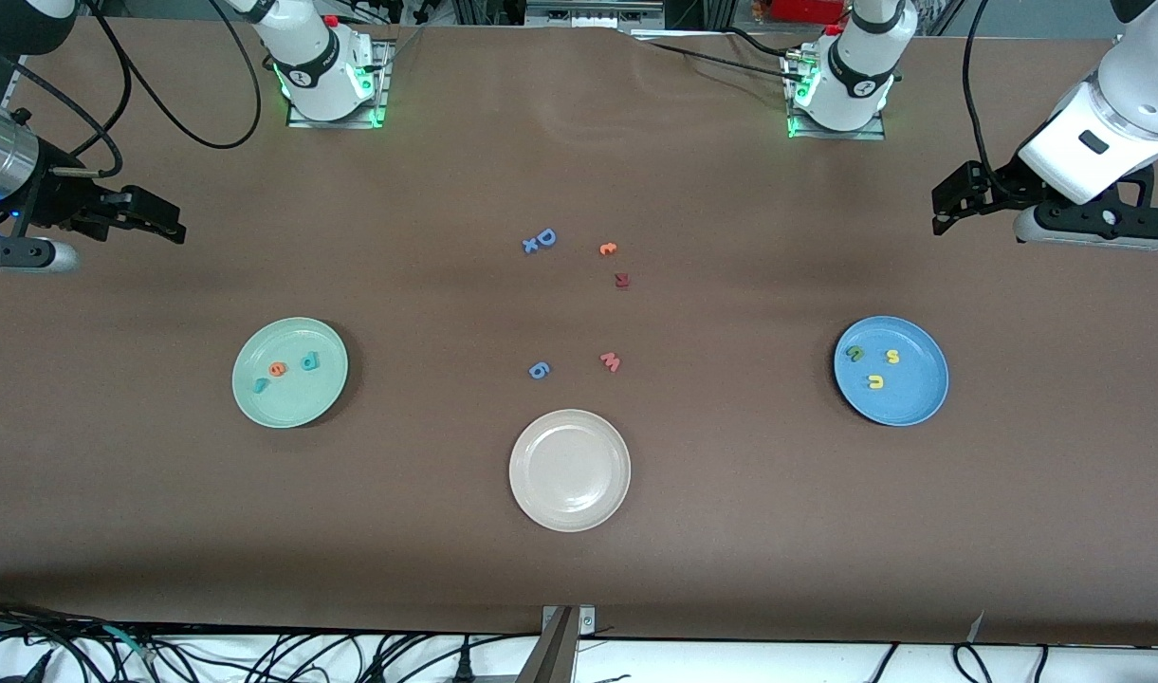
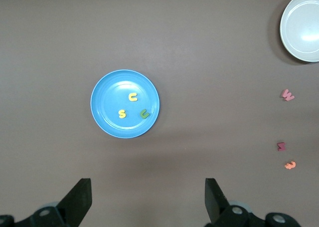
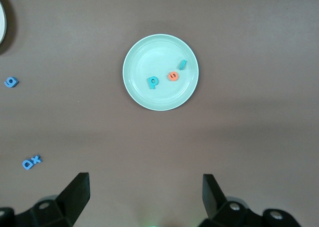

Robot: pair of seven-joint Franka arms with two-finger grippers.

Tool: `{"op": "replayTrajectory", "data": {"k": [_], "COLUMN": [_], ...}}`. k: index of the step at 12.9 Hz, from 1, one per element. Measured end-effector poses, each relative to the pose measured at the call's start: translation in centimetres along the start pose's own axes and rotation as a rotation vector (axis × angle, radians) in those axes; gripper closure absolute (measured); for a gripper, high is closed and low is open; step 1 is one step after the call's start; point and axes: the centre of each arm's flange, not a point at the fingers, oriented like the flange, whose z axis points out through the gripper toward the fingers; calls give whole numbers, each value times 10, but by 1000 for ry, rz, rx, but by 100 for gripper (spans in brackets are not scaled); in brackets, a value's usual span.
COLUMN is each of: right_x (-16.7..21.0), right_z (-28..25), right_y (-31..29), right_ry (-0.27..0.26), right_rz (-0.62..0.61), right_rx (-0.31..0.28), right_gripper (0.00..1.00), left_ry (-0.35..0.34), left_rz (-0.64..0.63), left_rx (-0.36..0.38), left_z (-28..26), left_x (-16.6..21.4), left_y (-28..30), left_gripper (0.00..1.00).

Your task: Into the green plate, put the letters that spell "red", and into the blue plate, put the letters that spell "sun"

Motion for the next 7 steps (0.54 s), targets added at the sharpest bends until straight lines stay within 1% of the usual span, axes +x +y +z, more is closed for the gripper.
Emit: {"op": "replayTrajectory", "data": {"k": [7], "right_x": [0], "right_z": [0], "right_y": [4], "right_ry": [-1], "right_rz": [7], "right_rx": [0], "right_gripper": [0], "left_ry": [0], "left_rz": [-1], "left_rx": [0], "left_z": [0], "left_x": [0], "left_y": [0], "left_gripper": [0]}}
